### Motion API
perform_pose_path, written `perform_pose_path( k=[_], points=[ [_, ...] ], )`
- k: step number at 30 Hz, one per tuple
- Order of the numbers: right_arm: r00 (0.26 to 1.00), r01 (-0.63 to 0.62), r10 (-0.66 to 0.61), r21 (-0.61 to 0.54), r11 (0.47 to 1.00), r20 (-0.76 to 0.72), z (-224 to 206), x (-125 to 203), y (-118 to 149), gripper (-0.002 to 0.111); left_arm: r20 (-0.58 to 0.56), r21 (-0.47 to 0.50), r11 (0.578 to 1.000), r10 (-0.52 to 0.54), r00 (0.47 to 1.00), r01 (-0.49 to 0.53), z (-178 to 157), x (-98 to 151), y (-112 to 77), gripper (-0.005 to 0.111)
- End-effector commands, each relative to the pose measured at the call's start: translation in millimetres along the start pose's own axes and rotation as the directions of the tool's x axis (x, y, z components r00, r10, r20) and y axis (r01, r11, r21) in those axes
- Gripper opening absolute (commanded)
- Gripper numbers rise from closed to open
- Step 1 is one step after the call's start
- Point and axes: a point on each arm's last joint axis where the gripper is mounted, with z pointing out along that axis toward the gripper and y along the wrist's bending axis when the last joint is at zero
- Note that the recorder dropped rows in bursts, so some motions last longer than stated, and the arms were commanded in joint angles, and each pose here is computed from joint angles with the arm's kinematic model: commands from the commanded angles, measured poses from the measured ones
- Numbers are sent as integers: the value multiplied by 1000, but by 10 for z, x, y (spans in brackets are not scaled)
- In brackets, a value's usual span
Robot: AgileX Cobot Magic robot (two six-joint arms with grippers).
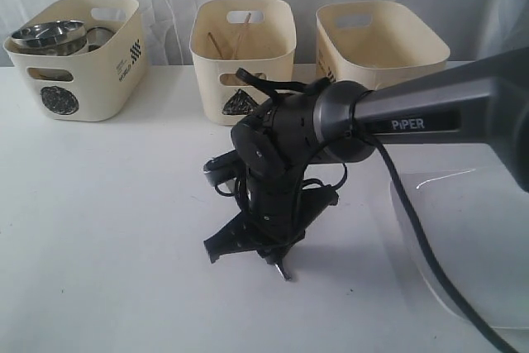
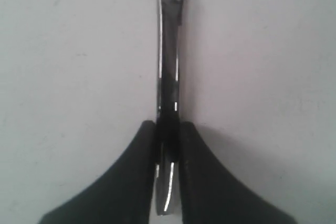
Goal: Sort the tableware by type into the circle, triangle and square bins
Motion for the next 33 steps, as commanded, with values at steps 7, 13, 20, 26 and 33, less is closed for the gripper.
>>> perform_pose_path(
  k=[7,13,20,26,33],
  points=[
    [952,-228,239,-82,970,190,-20,291,-142,0,6,-1,1000,-10,1000,10,-2,5,1,0],
    [853,-164,262,-245,955,451,-363,361,-257,0,6,-1,1000,-10,1000,10,-2,5,1,0],
    [800,-194,311,-270,943,513,-622,329,-442,0,6,-1,1000,-10,1000,10,-2,5,1,0],
    [860,-91,149,-140,986,488,-594,378,-471,10,6,-1,1000,-10,1000,10,-2,5,1,0],
    [907,14,-23,26,1000,421,-815,114,-507,47,6,-1,1000,-10,1000,10,-2,5,1,0]
  ],
)
